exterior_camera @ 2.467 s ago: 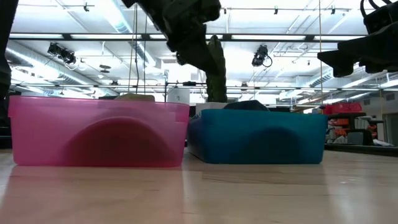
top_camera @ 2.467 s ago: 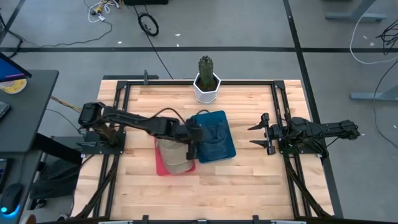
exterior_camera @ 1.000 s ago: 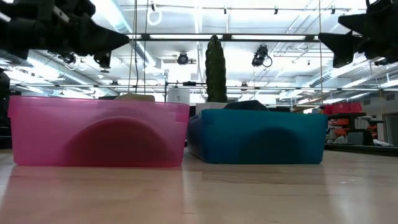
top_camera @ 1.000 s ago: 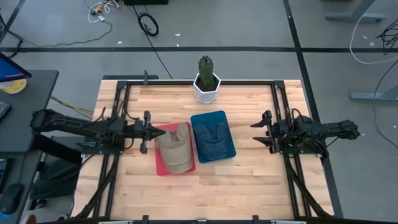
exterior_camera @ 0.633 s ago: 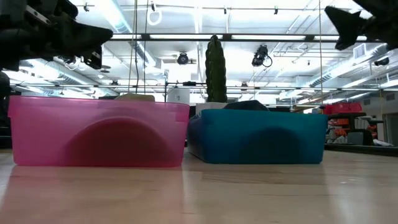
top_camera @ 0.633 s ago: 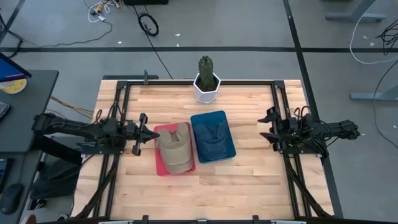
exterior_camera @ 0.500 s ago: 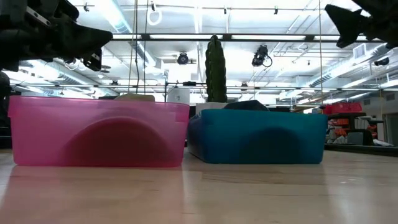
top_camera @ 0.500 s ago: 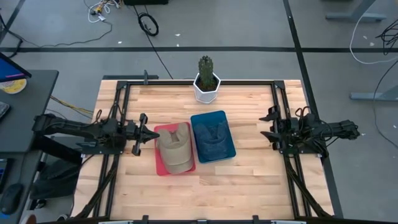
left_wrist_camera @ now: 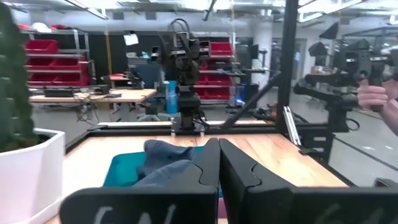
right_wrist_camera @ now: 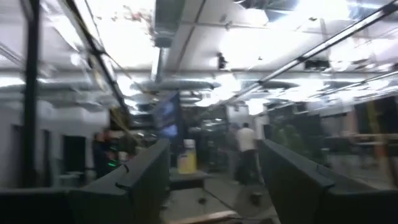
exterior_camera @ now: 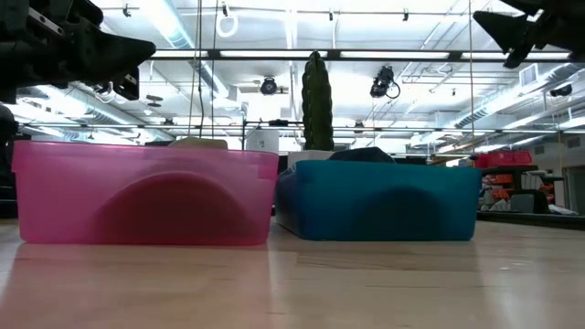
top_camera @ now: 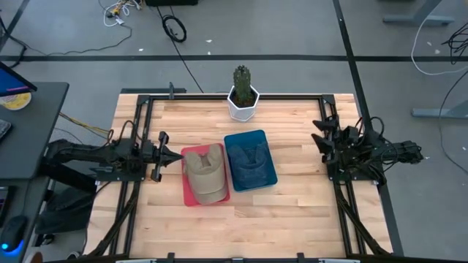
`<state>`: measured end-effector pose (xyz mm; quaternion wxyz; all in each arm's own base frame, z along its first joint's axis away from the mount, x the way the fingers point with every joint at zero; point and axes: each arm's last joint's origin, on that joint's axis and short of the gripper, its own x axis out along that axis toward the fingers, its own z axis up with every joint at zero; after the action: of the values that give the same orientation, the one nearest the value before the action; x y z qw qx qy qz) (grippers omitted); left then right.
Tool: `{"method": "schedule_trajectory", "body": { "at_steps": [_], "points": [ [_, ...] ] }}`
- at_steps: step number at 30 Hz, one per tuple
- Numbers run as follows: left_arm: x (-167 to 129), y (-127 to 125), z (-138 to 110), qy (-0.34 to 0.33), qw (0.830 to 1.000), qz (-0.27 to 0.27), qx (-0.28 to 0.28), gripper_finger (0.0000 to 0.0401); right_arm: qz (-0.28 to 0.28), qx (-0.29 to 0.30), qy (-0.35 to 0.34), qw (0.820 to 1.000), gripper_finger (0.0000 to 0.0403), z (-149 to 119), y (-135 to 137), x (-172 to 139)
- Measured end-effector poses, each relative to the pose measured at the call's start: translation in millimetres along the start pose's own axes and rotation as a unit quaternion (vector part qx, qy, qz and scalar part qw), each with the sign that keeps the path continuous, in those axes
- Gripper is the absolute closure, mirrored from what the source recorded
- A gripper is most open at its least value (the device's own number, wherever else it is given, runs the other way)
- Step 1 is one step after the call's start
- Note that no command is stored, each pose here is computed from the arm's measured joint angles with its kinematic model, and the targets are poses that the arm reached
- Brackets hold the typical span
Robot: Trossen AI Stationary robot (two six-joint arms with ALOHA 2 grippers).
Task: Pick & Place hat
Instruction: Adjust the blue cap in the blue bin
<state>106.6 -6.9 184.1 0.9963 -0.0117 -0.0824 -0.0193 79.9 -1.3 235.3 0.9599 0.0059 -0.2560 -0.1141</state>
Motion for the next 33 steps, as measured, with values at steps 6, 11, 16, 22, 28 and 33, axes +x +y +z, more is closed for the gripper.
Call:
{"method": "schedule_trajectory", "body": {
  "at_steps": [6, 11, 16, 22, 28, 33],
  "points": [
    [-9, 1, 0, 0.000, 1.000, 0.020, 0.000, 0.0398, -0.064, -0.038, 0.032, 0.997, 0.0183, 19, -2, 11],
    [-13, 2, 9, 0.020, 1.000, 0.022, -0.001, 0.0398, -0.063, -0.055, 0.074, 0.994, 0.0221, 32, 1, 27],
    [-13, 2, 11, 0.026, 0.999, 0.022, -0.005, 0.0398, -0.077, -0.074, 0.107, 0.988, 0.0269, 38, 6, 48],
    [-13, 2, 11, 0.026, 0.999, 0.024, -0.008, 0.0398, -0.084, -0.130, 0.167, 0.974, 0.0355, 37, 13, 77],
    [-12, 2, 5, 0.030, 0.999, 0.024, -0.001, 0.0398, -0.100, -0.125, 0.232, 0.960, 0.0394, 26, 14, 103],
    [-12, 2, 0, 0.033, 0.999, 0.024, 0.001, 0.0398, -0.106, -0.094, 0.335, 0.931, 0.0399, 8, 8, 118]
  ]
}}
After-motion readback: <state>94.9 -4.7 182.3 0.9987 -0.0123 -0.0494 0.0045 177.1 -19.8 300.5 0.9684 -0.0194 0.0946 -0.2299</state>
